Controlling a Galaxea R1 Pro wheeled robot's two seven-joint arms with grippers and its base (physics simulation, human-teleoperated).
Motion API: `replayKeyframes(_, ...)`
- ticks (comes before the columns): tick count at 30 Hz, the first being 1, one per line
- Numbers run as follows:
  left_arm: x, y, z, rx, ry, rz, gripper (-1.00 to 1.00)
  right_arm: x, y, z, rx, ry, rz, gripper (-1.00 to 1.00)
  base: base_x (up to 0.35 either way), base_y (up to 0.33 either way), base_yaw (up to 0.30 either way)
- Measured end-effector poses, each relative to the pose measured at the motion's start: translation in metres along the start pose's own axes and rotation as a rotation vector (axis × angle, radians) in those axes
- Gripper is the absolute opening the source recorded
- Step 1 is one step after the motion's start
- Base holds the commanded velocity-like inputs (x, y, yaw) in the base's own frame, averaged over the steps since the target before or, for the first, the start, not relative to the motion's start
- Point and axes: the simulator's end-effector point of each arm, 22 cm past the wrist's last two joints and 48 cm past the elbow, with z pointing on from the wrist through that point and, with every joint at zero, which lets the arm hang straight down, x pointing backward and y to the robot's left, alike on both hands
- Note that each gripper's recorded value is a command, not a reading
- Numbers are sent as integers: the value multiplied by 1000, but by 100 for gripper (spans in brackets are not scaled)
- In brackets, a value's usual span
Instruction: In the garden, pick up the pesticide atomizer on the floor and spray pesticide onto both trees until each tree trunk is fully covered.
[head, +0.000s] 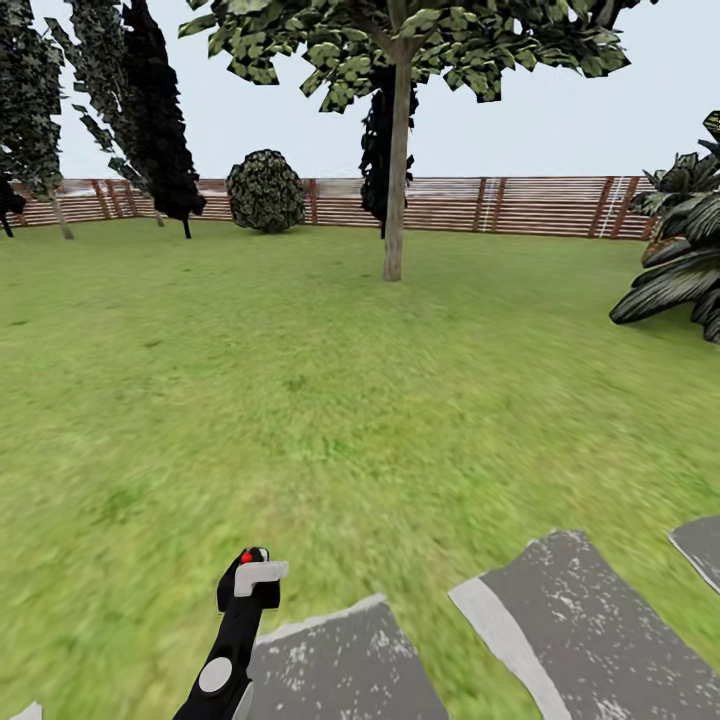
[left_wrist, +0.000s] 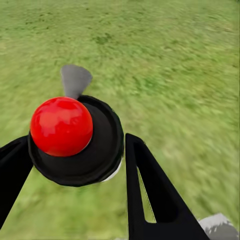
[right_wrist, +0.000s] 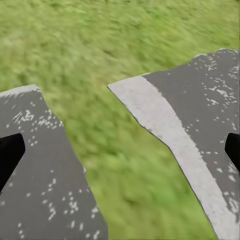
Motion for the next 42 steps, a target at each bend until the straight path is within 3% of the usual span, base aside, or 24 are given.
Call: replayKeyframes(42, -1, 2, 0, -2, -3, 2, -100, 0, 0, 0, 0, 0, 0, 100, 341, -72, 0)
